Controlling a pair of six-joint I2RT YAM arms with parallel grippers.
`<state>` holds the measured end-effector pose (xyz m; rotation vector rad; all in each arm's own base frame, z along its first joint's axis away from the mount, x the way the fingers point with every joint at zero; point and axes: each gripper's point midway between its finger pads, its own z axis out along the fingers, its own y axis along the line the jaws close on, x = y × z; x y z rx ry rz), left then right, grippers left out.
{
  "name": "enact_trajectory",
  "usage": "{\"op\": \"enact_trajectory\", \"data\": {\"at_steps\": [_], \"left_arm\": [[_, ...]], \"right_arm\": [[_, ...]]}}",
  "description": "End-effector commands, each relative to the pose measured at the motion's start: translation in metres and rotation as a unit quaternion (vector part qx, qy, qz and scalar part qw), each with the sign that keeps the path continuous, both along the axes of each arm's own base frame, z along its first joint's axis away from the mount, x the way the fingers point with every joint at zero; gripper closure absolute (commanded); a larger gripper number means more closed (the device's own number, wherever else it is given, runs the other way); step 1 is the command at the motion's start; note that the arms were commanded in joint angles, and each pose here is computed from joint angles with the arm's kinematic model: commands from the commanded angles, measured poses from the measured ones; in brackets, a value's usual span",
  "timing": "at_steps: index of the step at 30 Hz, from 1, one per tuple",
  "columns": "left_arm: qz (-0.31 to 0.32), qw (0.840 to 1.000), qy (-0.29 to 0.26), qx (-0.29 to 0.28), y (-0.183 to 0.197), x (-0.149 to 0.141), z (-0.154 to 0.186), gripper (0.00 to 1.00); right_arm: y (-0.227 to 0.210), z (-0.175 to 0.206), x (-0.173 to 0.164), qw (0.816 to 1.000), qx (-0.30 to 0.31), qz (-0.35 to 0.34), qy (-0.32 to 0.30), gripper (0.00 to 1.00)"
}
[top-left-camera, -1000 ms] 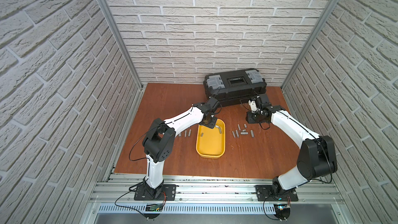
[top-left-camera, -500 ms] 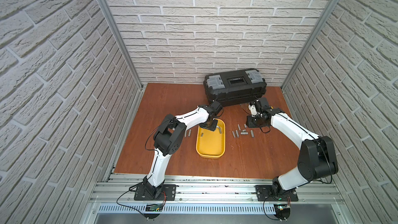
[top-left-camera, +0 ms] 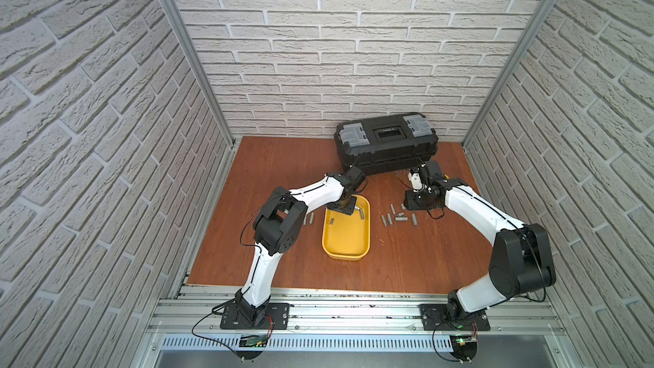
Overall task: Take out the socket from the storage box
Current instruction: Pick up the socket head from the storage box.
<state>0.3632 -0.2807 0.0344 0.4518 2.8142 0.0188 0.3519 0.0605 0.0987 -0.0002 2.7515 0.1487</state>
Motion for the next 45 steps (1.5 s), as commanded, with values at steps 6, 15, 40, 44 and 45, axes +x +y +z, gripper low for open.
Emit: {"op": "enact_trajectory", "data": {"at_steps": [6, 15, 40, 44, 45], "left_arm": [[0.009, 1.0, 0.0, 0.014, 0.007, 0.005, -0.009, 0.46], [0.016, 1.0, 0.003, 0.002, 0.007, 0.008, -0.014, 0.45], [-0.026, 0.999, 0.008, -0.022, -0.014, 0.012, -0.018, 0.5], [-0.029, 0.999, 0.005, -0.023, -0.015, 0.011, -0.015, 0.48], [-0.029, 0.999, 0.005, -0.022, -0.014, 0.011, -0.014, 0.47]], "right_arm": [[0.0, 0.004, 0.002, 1.0, 0.008, -0.006, -0.012, 0.58], [0.001, 0.001, 0.001, 1.0, 0.01, -0.006, -0.007, 0.58], [0.002, -0.002, 0.0, 1.0, 0.013, -0.003, -0.001, 0.58], [0.003, -0.002, -0.001, 1.0, 0.014, -0.004, -0.001, 0.58], [0.003, -0.003, -0.001, 1.0, 0.015, -0.004, 0.0, 0.58]]}}
